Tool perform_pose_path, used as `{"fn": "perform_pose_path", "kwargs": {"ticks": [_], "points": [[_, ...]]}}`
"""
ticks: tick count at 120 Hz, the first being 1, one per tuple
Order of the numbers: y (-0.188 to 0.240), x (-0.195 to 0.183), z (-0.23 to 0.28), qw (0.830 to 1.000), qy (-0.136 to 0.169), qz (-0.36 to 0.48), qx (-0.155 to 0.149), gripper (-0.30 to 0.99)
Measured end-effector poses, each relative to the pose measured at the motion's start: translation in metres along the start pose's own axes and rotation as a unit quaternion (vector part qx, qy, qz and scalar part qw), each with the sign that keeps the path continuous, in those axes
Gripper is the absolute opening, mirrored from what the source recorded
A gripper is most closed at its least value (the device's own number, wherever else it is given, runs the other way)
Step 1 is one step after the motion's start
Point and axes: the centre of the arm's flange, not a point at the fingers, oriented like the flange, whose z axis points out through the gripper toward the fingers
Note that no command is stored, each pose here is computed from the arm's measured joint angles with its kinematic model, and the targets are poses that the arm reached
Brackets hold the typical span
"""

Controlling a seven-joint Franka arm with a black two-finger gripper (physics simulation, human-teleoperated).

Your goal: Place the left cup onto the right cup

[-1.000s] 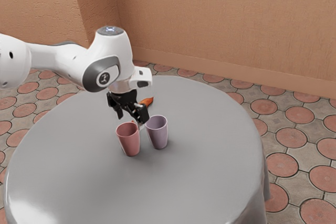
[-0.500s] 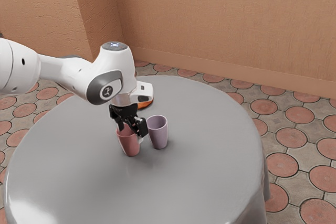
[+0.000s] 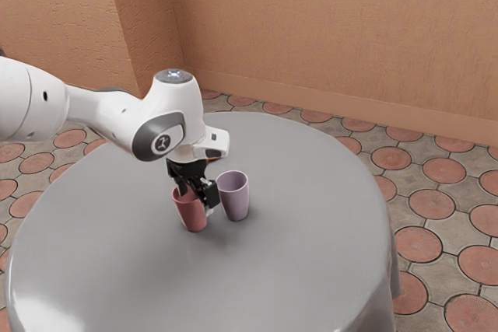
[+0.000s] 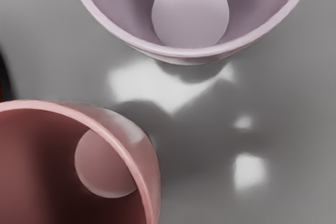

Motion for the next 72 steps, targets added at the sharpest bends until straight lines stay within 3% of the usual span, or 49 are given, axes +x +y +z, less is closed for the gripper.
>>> {"fn": "perform_pose_path", "kwargs": {"ticks": [24, 72], "points": [[-0.002, 0.002, 0.006, 1.0, 0.003, 0.011, 0.0, 0.63], [-0.013, 0.007, 0.027, 1.0, 0.002, 0.019, -0.002, 0.38]]}}
